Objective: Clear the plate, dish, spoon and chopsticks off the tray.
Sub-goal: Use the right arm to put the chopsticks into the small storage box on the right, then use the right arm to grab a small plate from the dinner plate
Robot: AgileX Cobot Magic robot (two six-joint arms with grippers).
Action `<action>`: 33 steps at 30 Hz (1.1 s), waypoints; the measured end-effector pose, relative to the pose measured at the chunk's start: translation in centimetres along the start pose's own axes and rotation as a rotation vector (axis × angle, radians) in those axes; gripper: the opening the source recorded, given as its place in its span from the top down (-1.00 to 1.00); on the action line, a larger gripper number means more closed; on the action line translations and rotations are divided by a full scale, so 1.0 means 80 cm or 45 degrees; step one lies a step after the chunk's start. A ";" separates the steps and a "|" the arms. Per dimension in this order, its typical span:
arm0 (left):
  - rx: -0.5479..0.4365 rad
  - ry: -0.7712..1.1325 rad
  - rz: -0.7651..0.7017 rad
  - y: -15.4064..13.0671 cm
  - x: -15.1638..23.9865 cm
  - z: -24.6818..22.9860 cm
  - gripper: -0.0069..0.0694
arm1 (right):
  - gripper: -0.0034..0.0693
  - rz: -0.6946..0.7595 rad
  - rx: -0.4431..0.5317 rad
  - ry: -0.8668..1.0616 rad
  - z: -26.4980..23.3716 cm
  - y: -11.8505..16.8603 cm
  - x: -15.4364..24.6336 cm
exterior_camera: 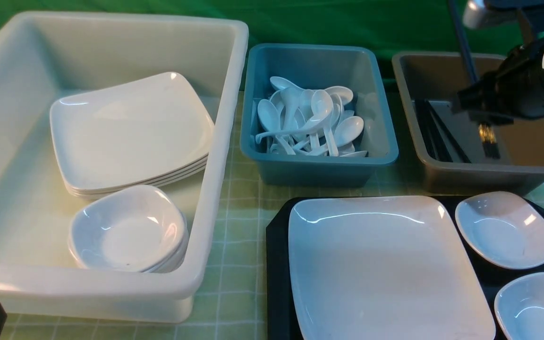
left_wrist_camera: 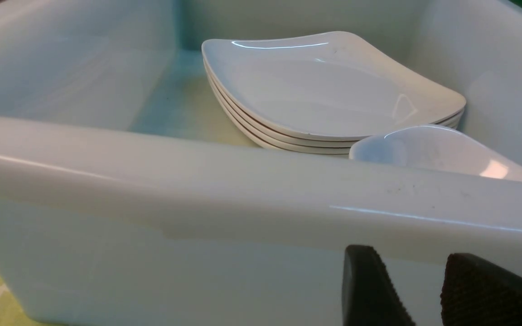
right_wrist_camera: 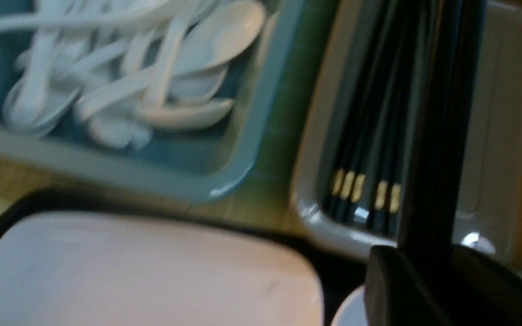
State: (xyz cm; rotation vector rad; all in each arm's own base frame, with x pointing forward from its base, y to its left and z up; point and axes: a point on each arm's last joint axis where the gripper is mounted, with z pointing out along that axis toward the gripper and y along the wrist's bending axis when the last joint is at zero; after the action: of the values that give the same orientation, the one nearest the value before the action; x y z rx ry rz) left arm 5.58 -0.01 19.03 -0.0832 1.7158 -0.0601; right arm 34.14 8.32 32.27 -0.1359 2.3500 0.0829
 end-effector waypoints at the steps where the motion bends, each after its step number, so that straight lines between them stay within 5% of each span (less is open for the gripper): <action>1: 0.000 0.000 0.000 0.000 0.000 0.000 0.22 | 0.61 0.052 0.025 -0.029 0.024 -0.017 -0.002; 9: 0.000 0.000 0.000 0.000 0.000 0.000 0.22 | 0.49 0.198 0.079 -0.140 0.124 -0.070 0.007; 16: 0.000 0.000 0.000 0.000 0.000 0.000 0.22 | 0.11 0.206 0.095 -0.082 0.137 -0.075 0.016; 21: 0.000 0.000 0.000 0.000 0.000 0.000 0.22 | 0.30 0.142 0.129 -0.006 0.098 -0.077 0.005; 26: 0.000 0.000 0.000 0.000 0.000 0.000 0.22 | 0.80 0.106 0.159 0.178 0.010 -0.075 0.005; 33: 0.000 0.000 0.000 0.000 0.000 0.000 0.22 | 0.92 0.015 0.060 0.290 -0.096 -0.039 0.062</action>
State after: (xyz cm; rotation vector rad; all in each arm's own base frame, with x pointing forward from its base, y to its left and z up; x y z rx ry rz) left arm 5.58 -0.01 19.03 -0.0832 1.7158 -0.0601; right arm 25.65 4.12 34.10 -0.1130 2.5778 0.0187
